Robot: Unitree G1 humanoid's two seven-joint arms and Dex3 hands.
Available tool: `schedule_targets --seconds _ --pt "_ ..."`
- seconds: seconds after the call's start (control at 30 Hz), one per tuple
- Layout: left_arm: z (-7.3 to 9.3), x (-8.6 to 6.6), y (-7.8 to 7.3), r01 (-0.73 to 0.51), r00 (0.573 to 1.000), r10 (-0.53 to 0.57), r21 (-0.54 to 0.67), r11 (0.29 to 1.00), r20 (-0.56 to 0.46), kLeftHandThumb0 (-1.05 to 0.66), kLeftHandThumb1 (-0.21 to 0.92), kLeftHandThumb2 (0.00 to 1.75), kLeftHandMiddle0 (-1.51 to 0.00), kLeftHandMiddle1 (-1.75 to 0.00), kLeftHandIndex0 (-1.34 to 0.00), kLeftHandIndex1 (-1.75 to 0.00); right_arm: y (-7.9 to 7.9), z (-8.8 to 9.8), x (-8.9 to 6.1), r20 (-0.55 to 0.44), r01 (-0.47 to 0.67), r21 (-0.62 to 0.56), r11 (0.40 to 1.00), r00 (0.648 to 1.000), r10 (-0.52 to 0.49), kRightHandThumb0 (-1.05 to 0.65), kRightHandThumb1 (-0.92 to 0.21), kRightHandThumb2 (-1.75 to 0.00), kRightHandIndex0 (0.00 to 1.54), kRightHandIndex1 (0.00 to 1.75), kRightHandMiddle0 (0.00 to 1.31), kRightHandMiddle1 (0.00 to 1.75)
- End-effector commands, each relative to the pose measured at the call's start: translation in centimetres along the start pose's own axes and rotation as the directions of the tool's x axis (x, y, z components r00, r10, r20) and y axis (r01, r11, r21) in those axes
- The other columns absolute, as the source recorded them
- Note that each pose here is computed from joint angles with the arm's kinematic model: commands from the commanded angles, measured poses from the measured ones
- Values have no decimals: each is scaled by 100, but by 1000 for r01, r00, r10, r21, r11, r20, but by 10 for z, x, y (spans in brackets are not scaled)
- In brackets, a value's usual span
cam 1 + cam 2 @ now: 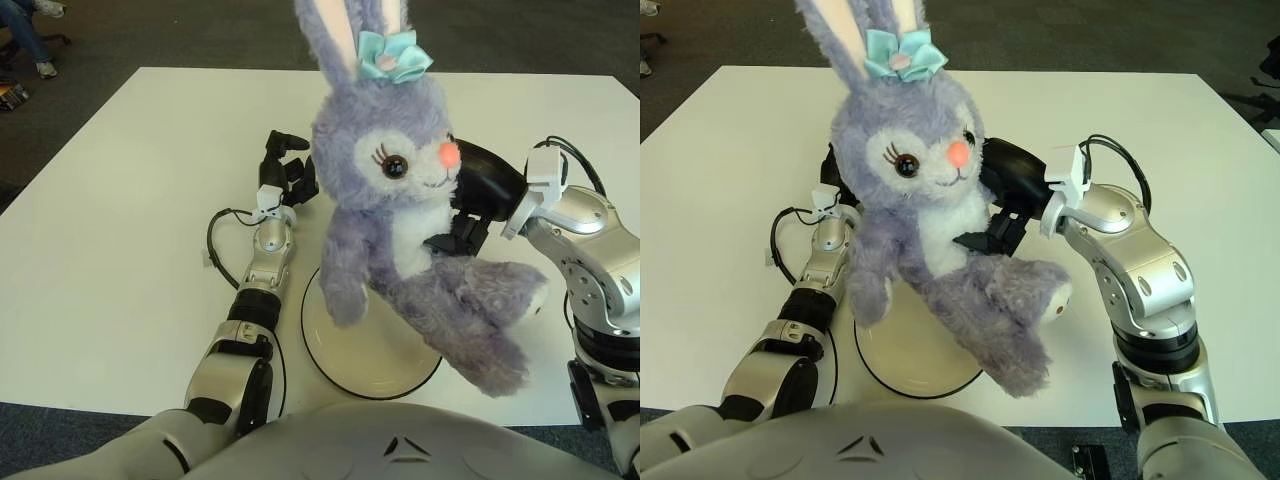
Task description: Put the doll into the plate.
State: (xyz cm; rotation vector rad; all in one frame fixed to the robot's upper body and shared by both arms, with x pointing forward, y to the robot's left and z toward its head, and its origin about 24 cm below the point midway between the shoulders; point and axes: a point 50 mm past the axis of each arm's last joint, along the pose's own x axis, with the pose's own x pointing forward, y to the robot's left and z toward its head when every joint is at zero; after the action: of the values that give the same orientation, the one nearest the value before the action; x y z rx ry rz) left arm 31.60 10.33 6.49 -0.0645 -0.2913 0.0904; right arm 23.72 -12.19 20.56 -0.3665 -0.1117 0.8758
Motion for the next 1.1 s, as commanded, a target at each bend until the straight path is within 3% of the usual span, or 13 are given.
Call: schedule_targets --seconds 0.0,1.07 --pt "-18 -15 6 -4 998 6 38 999 -62 -38 68 85 -106 -175 -34 -175 1 2 -1 7 9 -29 1000 1000 -8 54 -15 -152 75 175 92 175" --pt "-17 -16 5 -12 998 14 31 999 -63 -38 69 84 -101 -175 -34 -175 2 -2 1 50 14 -83 996 999 -10 54 -14 -152 75 175 88 175"
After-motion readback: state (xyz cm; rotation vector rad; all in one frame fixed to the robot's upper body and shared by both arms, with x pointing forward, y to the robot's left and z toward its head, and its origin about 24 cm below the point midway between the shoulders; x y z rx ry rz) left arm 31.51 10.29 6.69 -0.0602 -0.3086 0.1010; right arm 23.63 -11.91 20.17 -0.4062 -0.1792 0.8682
